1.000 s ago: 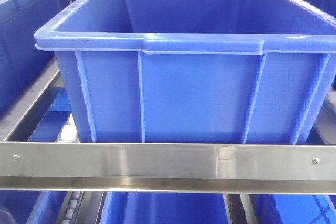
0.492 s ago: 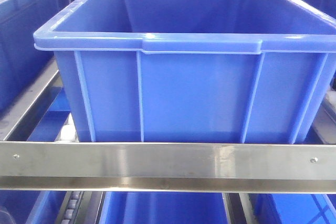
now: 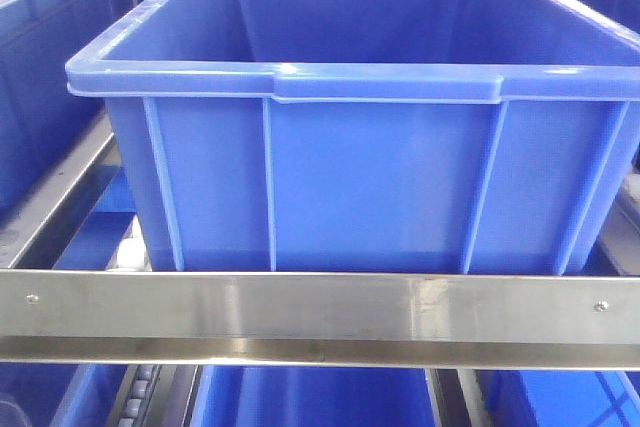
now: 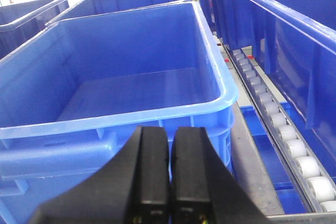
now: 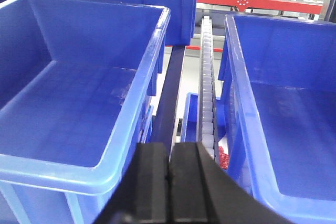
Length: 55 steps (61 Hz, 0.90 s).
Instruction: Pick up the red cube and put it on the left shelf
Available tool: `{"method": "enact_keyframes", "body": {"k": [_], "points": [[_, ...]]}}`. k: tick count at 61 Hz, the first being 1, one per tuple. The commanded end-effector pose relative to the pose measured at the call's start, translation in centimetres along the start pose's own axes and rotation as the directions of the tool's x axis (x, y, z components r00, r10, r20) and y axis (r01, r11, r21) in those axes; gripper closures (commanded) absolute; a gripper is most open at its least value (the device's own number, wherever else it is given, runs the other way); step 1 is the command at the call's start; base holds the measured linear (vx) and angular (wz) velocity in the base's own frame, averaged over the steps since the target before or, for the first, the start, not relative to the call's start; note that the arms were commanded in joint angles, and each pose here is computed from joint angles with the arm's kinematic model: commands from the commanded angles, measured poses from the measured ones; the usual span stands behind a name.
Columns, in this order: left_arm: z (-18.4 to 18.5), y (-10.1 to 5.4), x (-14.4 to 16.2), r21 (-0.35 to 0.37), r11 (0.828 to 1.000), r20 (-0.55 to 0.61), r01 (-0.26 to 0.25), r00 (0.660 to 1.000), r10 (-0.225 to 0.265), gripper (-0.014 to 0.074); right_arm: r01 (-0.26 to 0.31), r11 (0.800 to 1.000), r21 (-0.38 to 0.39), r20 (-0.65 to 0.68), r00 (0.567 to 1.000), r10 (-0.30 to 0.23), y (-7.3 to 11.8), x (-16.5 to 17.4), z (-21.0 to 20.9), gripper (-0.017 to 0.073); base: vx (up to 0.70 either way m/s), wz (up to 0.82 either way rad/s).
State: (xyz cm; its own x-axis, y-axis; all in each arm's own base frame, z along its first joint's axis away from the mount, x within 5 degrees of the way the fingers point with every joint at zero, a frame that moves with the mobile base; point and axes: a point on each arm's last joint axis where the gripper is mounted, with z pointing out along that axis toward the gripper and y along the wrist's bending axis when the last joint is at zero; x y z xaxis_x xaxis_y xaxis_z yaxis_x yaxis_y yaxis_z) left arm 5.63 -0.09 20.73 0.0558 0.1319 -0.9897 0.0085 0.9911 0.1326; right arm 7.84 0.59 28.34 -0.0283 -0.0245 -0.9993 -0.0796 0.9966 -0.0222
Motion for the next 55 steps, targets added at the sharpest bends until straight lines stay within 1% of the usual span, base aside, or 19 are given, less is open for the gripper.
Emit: {"method": "enact_keyframes", "body": {"k": [1, 22, 29, 38, 45, 50, 55], "points": [[0.1, 0.0, 0.0, -0.004, 1.000, 0.060, 0.005, 0.998, -0.004, 0.0488, 0.018, 1.000, -0.007, 0.114, 0.993, -0.017, 0.1, -1.8, -0.1, 0.0501, 0.00, 0.00], [0.1, 0.0, 0.0, -0.004, 1.000, 0.060, 0.005, 0.998, -0.004, 0.0488, 0.019, 1.000, -0.007, 0.137, 0.990, -0.018, 0.1, -1.5, -0.7, 0.0501, 0.00, 0.00], [0.1, 0.0, 0.0, -0.004, 1.000, 0.060, 0.005, 0.998, -0.004, 0.0488, 0.020, 1.000, -0.007, 0.117, 0.993, -0.019, 0.1, 0.1, -0.8, 0.0501, 0.00, 0.00], [0.1, 0.0, 0.0, -0.004, 1.000, 0.060, 0.005, 0.998, -0.004, 0.0488, 0.019, 1.000, -0.010, 0.086, 0.996, -0.018, 0.2, 3.7, -1.3, 0.0501, 0.00, 0.00], [0.1, 0.0, 0.0, -0.004, 1.000, 0.060, 0.005, 0.998, -0.004, 0.0488, 0.015, 1.000, -0.013, 0.112, 0.994, -0.013, 0.3, 5.9, -1.9, 0.0501, 0.00, 0.00], [0.1, 0.0, 0.0, -0.004, 1.000, 0.060, 0.005, 0.998, -0.004, 0.0488, 0.009, 1.000, -0.015, 0.152, 0.988, -0.006, 0.3, 6.8, -2.3, 0.0501, 0.00, 0.00], [0.1, 0.0, 0.0, -0.004, 1.000, 0.060, 0.005, 0.998, -0.004, 0.0488, 0.000, 1.000, -0.013, 0.134, 0.991, 0.001, 0.3, 7.1, -2.2, 0.0501, 0.00, 0.00]]}}
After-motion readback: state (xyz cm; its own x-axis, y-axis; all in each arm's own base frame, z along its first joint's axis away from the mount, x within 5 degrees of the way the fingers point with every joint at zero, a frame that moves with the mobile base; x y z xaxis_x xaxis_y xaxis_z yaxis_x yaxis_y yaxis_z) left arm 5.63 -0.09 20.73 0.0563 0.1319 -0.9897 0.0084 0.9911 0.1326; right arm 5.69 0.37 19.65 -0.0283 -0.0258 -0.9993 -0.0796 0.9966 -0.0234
